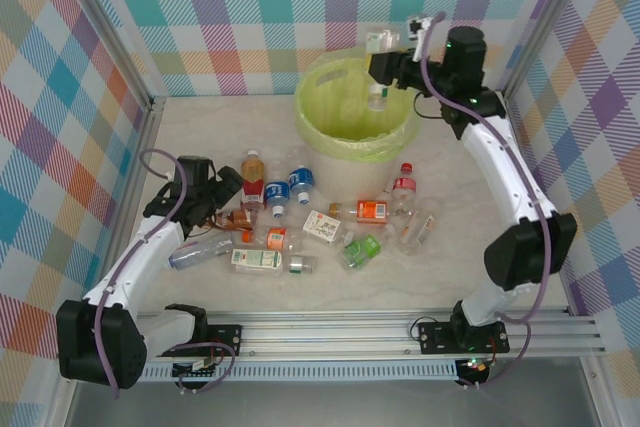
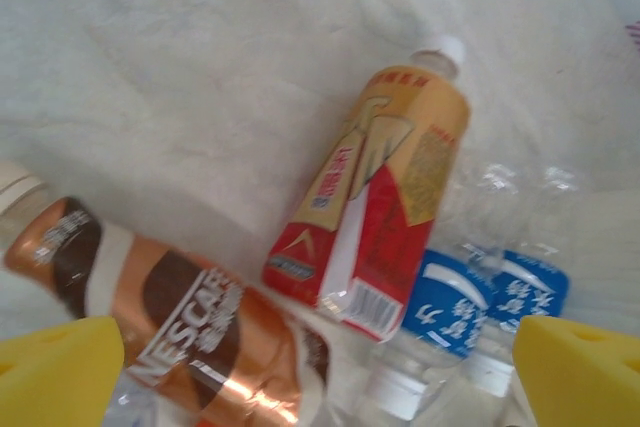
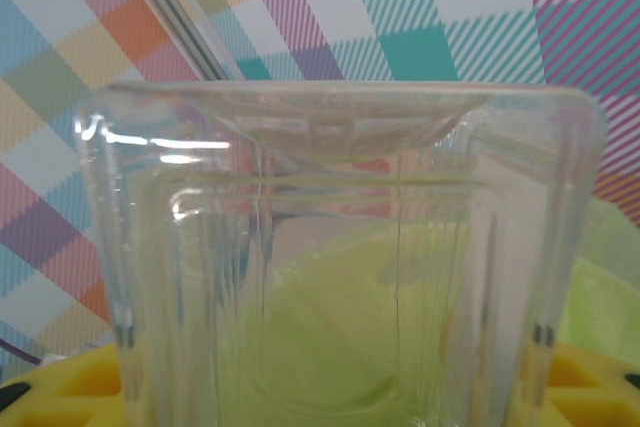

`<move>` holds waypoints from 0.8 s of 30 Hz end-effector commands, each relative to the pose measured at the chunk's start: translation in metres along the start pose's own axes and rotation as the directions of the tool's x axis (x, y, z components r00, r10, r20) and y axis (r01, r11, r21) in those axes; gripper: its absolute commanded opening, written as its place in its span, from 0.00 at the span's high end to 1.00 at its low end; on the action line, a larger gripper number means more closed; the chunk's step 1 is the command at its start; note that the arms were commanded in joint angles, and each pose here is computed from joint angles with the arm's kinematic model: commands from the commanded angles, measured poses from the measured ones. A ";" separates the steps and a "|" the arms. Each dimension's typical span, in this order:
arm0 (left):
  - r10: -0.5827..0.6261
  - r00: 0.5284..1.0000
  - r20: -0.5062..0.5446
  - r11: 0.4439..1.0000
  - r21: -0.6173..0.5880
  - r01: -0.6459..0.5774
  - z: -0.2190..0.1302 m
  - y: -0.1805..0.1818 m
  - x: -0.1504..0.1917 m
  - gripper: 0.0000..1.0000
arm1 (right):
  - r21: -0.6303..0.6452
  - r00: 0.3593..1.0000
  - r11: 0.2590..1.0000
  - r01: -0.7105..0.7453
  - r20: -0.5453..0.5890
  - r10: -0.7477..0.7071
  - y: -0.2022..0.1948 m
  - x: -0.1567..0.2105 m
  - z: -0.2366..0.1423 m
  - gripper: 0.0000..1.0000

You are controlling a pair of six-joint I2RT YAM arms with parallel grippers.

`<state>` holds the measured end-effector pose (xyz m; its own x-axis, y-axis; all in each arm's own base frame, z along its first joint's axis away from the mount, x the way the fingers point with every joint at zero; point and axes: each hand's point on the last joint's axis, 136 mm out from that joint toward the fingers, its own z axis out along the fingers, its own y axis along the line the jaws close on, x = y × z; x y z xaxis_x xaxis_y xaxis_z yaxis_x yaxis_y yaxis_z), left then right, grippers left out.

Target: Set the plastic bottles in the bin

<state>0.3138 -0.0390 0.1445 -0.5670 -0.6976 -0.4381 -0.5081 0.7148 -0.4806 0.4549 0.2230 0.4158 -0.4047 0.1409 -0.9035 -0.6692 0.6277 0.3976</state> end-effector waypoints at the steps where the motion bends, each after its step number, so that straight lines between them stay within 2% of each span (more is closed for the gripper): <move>1: 0.008 1.000 -0.026 0.996 -0.089 -0.010 -0.002 0.027 0.012 0.00 | 0.052 0.991 0.993 0.105 -0.093 -0.100 0.003 0.018 0.017 0.40; 4: -0.036 0.999 -0.033 0.996 -0.081 0.033 -0.002 0.032 0.015 0.00 | 0.142 0.984 0.984 0.111 -0.152 -0.089 -0.012 0.036 0.029 0.39; 8: -0.139 0.988 -0.061 0.989 -0.051 0.136 0.001 0.040 0.020 0.00 | 0.190 0.978 0.974 0.125 -0.191 -0.088 -0.013 0.047 0.030 0.30; 12: -0.215 0.974 -0.070 0.970 -0.130 0.204 0.002 0.061 0.023 0.00 | 0.202 0.980 0.971 0.132 -0.171 -0.097 -0.007 0.043 0.018 0.23; 16: -0.276 0.960 -0.037 0.939 -0.222 0.262 -0.003 0.078 0.023 0.00 | 0.184 0.984 0.972 0.148 -0.122 -0.127 0.010 0.034 -0.003 0.21; 20: -0.363 0.932 0.012 0.877 -0.333 0.346 -0.013 0.098 0.027 0.00 | 0.173 0.986 0.971 0.164 -0.049 -0.158 0.027 0.033 -0.031 0.18; 24: -0.399 0.907 0.138 0.766 -0.494 0.412 -0.045 0.131 0.024 0.00 | 0.178 0.982 0.967 0.183 0.012 -0.189 0.039 0.042 -0.063 0.11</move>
<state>0.2358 0.0135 0.0937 -0.3459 -0.9034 -0.2533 -0.8600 0.4132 -0.2993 0.3853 0.2118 0.3868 -0.3613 0.0025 -0.9324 -0.5930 0.7711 0.2318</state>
